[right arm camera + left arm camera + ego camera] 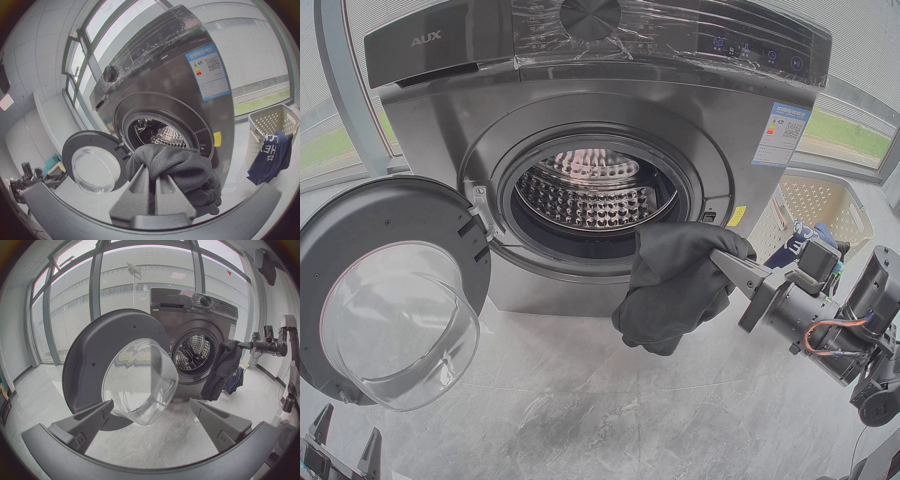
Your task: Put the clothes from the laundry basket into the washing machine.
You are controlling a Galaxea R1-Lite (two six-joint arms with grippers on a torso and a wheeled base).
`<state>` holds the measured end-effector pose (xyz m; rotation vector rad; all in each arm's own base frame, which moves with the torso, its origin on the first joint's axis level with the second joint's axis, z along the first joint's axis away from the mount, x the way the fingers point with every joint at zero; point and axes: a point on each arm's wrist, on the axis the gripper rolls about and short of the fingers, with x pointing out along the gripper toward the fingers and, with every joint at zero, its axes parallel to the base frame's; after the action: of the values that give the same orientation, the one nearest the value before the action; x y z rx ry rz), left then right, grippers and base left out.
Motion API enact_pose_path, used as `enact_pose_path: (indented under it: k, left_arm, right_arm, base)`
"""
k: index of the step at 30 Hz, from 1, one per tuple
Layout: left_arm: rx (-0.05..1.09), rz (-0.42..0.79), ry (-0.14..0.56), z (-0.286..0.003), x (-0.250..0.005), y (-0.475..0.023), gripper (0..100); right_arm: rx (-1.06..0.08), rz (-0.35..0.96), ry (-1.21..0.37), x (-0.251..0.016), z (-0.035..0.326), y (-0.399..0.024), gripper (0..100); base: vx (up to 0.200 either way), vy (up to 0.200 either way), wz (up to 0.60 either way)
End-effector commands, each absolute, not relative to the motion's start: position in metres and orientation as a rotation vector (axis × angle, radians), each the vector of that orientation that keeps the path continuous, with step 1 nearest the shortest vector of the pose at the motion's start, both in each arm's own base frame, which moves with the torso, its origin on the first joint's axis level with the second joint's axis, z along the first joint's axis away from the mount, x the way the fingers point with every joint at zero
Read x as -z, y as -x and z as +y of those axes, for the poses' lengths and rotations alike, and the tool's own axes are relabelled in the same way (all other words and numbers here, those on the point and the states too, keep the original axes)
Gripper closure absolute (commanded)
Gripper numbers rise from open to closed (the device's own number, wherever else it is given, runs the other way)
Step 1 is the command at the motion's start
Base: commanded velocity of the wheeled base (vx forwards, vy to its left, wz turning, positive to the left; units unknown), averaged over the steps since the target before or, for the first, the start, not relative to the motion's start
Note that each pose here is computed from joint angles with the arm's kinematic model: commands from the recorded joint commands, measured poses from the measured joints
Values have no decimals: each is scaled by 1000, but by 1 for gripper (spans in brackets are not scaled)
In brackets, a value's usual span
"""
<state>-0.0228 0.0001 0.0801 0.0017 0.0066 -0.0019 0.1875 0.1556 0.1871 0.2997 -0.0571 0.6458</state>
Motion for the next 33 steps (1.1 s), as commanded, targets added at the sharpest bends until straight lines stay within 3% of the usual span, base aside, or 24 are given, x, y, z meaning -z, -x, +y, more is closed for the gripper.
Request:
enact_pose_path:
  k: [1, 5, 6, 8, 9, 13, 15, 20, 26, 33]
  left_arm:
    - [6, 6, -20, 0, -76, 23, 0]
    - [44, -33, -40, -1, -84, 25, 0]
    - [143, -195, 26, -3, -129, 34, 0]
    - [217, -209, 101, -4, -158, 34, 0]
    - [217, -209, 101, -4, -158, 34, 0]
    - [402, 113, 110, -9, -160, -13, 0]
    - [443, 169, 118, -10, -163, -29, 0]
    - [551, 223, 70, -18, -168, -71, 0]
    - [694, 287, 60, -40, -167, -110, 0]
    - [749, 339, 36, -75, -159, -157, 0]
  right_arm:
    - [-665, -40, -293, -179, 171, -197, 100]
    - [-691, -93, -313, -189, 178, -198, 100]
    - [-703, -120, -323, -197, 183, -202, 100]
    - [-716, -128, -329, -199, 190, -206, 100]
    - [-716, -128, -329, -199, 190, -206, 100]
    - [-722, -116, -327, -188, 209, -226, 100]
    - [-711, -95, -315, -180, 215, -231, 100]
    - [-714, -130, -320, -187, 225, -243, 100]
    - [-714, -149, -325, -189, 233, -254, 100]
    - [-724, -154, -328, -191, 234, -252, 100]
  base:
    - [0, 0, 0]
    - [0, 0, 0]
    - [0, 0, 0]
    - [0, 0, 0]
    - [0, 0, 0]
    - [0, 0, 0]
    - [0, 0, 0]
    - [0, 0, 0]
    - [0, 0, 0]
    - [0, 0, 0]
